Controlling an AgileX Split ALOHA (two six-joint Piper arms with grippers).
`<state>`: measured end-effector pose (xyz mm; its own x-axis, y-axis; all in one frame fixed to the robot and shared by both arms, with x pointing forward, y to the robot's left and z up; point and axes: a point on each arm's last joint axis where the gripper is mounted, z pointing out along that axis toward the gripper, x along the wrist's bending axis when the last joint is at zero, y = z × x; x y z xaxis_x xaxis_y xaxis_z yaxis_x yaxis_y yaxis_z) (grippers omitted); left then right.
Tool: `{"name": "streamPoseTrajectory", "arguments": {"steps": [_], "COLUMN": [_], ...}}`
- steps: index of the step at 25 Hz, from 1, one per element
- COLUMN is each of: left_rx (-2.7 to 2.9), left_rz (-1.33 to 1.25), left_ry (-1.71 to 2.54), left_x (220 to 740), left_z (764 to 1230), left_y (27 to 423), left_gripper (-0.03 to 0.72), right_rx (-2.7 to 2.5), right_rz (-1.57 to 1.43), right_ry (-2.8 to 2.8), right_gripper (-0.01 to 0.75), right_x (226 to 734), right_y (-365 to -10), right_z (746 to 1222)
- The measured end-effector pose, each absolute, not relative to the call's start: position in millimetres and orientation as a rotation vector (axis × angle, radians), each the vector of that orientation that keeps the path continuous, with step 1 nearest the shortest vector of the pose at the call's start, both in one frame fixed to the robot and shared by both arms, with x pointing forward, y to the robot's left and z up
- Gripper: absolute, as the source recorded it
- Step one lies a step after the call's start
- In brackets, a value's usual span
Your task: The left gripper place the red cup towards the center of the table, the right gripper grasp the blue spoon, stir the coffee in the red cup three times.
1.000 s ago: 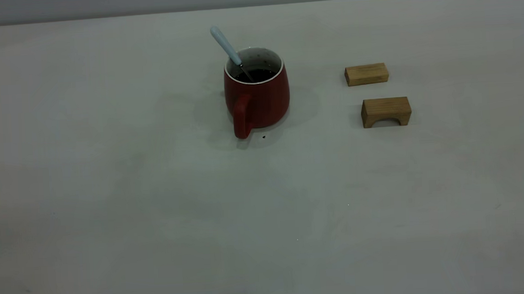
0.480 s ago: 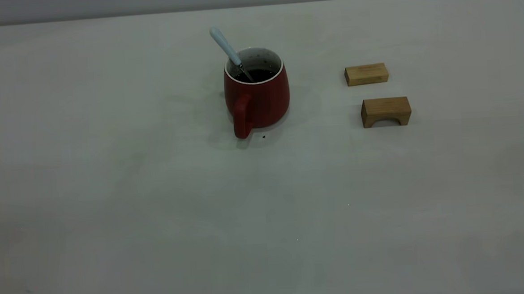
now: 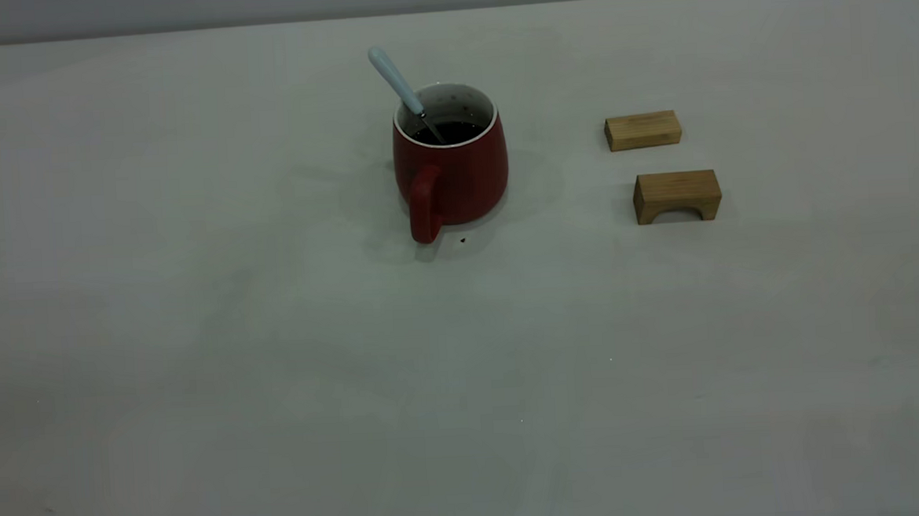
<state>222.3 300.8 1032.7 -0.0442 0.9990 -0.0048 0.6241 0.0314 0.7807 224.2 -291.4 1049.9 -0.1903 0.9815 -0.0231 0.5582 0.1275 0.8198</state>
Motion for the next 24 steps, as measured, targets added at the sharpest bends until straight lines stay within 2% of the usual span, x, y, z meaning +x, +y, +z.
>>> {"name": "streamPoseTrajectory", "arguments": {"steps": [24], "left_rx": [1.651], "left_rz": [0.826], "left_ry": [1.73], "left_x": [222.3], "left_z": [1032.7], "left_y": [300.8], "left_gripper": [0.551], "right_rx": [1.604], "right_rz": [0.93], "right_ry": [1.698], "right_gripper": [0.236], "right_x": [236.0], "right_y": [-296.6], "right_z": [1037.7]}}
